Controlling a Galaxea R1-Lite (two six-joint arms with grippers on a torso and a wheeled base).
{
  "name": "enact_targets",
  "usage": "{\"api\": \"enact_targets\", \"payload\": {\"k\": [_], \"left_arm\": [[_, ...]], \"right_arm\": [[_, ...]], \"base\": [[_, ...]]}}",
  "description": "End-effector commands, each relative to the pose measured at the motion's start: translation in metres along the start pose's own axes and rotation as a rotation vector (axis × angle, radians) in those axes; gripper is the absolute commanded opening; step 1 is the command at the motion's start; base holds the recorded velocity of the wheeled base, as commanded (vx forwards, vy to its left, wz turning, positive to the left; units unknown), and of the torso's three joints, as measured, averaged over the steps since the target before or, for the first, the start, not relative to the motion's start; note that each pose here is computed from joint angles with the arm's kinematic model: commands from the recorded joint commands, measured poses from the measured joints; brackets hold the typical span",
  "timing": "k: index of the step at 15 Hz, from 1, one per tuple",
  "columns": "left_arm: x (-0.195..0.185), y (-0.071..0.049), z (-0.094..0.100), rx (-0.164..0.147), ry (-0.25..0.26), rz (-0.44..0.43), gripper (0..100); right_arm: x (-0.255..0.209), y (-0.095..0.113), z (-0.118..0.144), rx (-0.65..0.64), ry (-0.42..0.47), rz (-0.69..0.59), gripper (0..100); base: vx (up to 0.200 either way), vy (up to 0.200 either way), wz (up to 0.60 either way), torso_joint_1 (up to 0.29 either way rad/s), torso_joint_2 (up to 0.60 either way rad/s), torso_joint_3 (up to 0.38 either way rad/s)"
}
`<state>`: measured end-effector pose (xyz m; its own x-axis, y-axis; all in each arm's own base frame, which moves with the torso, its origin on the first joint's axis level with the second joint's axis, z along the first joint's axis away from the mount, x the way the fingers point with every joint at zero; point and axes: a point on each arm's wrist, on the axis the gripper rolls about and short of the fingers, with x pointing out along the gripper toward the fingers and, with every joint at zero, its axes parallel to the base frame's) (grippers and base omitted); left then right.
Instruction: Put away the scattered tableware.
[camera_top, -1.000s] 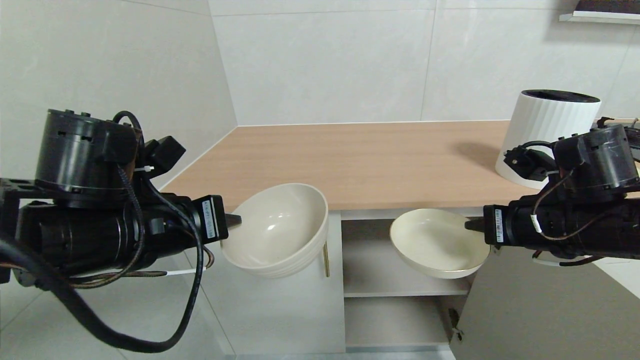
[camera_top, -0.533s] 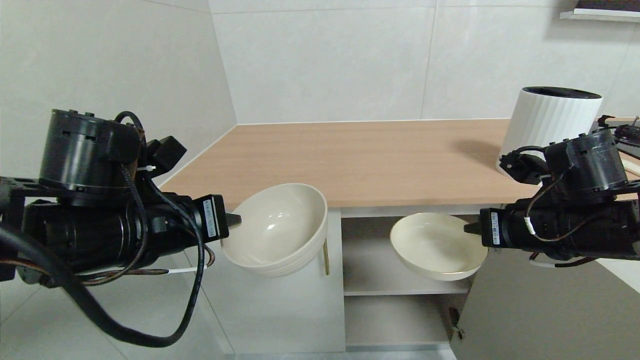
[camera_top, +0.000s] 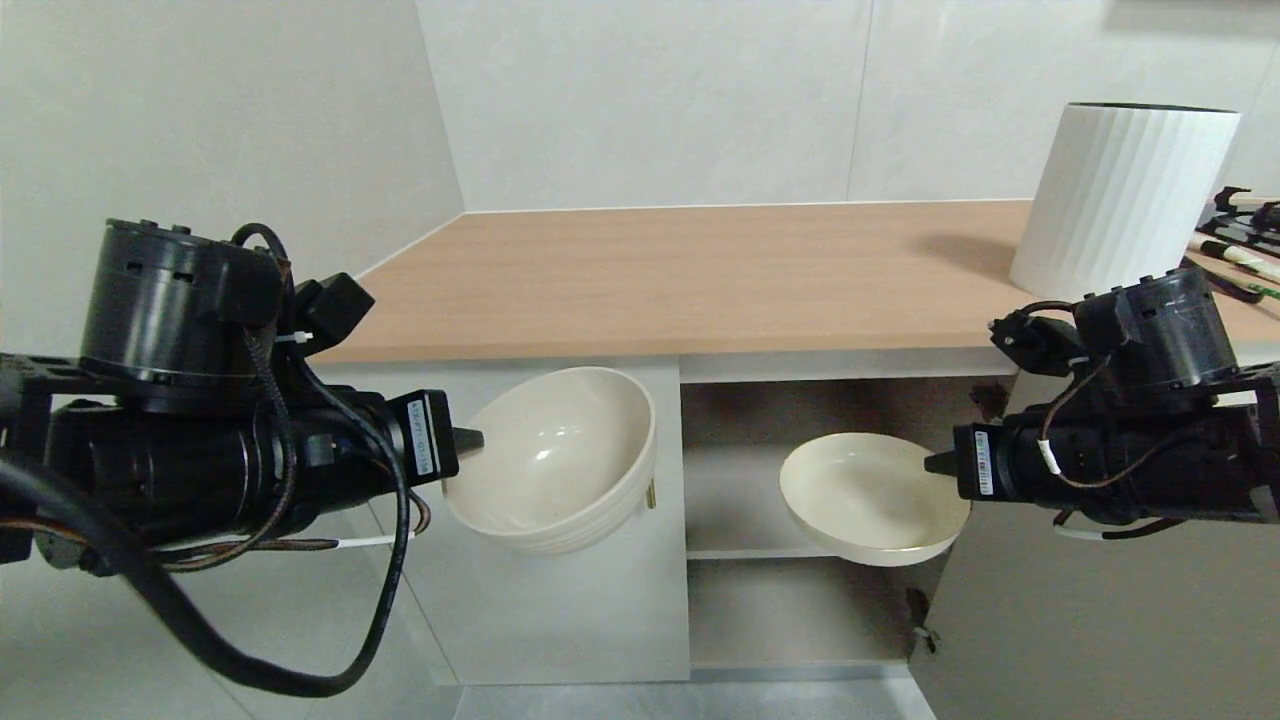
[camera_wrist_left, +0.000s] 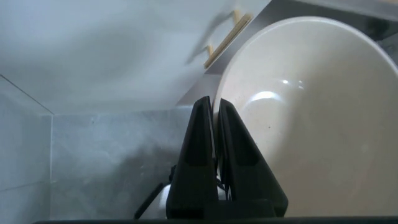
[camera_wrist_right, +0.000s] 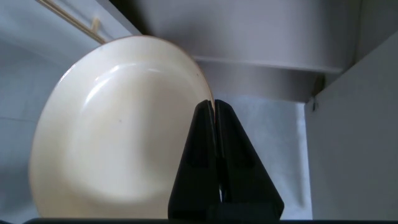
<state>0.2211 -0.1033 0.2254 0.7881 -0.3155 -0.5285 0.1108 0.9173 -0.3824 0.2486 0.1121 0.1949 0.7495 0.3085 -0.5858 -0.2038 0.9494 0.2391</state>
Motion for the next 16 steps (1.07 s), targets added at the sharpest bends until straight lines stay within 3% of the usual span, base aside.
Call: {"api": "enact_targets", "payload": {"k": [1,5,11,16], "left_arm": [[0.001,0.0,0.0,0.0,0.003,0.002,0],[0.001,0.0,0.0,0.0,0.003,0.002,0],[0.001,0.0,0.0,0.0,0.003,0.002,0],[0.004,0.0,-0.002,0.001,0.013,0.006,0]], "right_arm": [[0.003,0.0,-0.001,0.0,0.007,-0.002,0],[0.007,0.0,-0.002,-0.001,0.02,-0.007,0],[0.02,-0.001,-0.005,-0.001,0.045,-0.015,0],[0.076,-0.001,-0.026,-0.014,0.141,-0.041,0]], "base": [[0.0,0.0,0.0,-0.134,0.45,0.31],[0.0,0.0,0.0,-0.111,0.41,0.286],[0.0,0.0,0.0,-0.013,0.04,0.026],[0.0,0.0,0.0,0.0,0.0,0.0]]}}
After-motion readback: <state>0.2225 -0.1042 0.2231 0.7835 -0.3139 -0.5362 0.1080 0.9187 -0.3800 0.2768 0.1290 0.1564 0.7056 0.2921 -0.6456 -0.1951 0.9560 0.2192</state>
